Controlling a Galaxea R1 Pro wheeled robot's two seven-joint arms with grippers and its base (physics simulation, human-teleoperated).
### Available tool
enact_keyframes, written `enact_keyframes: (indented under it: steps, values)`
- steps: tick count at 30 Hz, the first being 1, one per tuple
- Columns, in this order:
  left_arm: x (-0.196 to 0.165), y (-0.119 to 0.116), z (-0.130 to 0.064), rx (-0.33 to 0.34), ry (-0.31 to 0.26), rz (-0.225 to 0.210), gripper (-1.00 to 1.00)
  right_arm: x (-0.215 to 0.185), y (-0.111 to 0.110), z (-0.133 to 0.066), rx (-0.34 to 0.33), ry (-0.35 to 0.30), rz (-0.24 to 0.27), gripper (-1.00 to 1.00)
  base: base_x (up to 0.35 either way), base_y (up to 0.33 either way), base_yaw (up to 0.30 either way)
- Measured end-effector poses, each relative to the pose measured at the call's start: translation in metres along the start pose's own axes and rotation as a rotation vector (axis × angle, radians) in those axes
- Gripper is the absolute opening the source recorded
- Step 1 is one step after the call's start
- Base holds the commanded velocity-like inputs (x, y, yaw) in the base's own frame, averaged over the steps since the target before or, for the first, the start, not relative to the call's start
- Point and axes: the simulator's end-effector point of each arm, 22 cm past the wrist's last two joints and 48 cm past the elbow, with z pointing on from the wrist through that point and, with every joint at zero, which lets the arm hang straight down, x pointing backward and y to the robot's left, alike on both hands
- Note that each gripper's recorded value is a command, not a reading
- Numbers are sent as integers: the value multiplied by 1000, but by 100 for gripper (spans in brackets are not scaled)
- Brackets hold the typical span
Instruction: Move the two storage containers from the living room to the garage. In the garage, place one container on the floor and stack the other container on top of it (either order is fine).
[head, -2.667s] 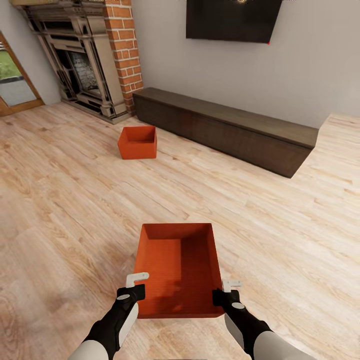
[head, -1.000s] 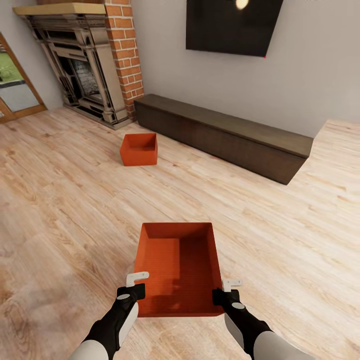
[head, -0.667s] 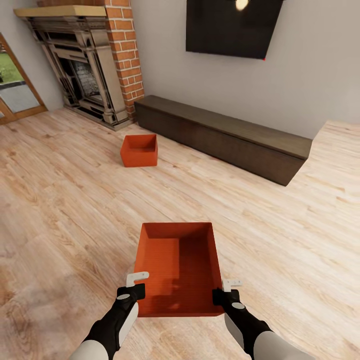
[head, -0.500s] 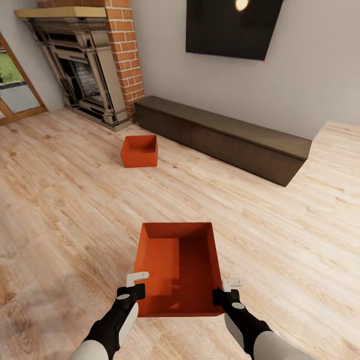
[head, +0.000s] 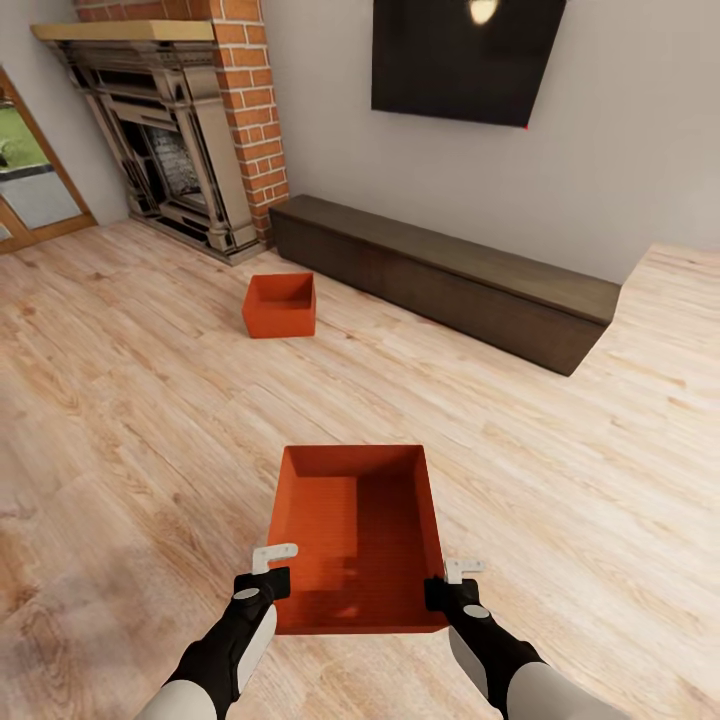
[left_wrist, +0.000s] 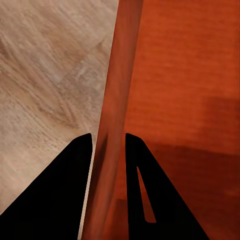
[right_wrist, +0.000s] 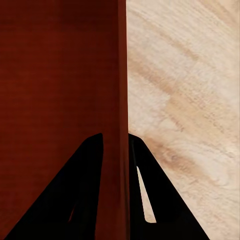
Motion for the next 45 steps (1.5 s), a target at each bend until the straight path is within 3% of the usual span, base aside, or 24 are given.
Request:
enact_keyframes:
  steps: [45]
  values:
    - [-28,5,-62,0,1,0,-100,-31,-1,-61,0,1,0,-100,0,0,0]
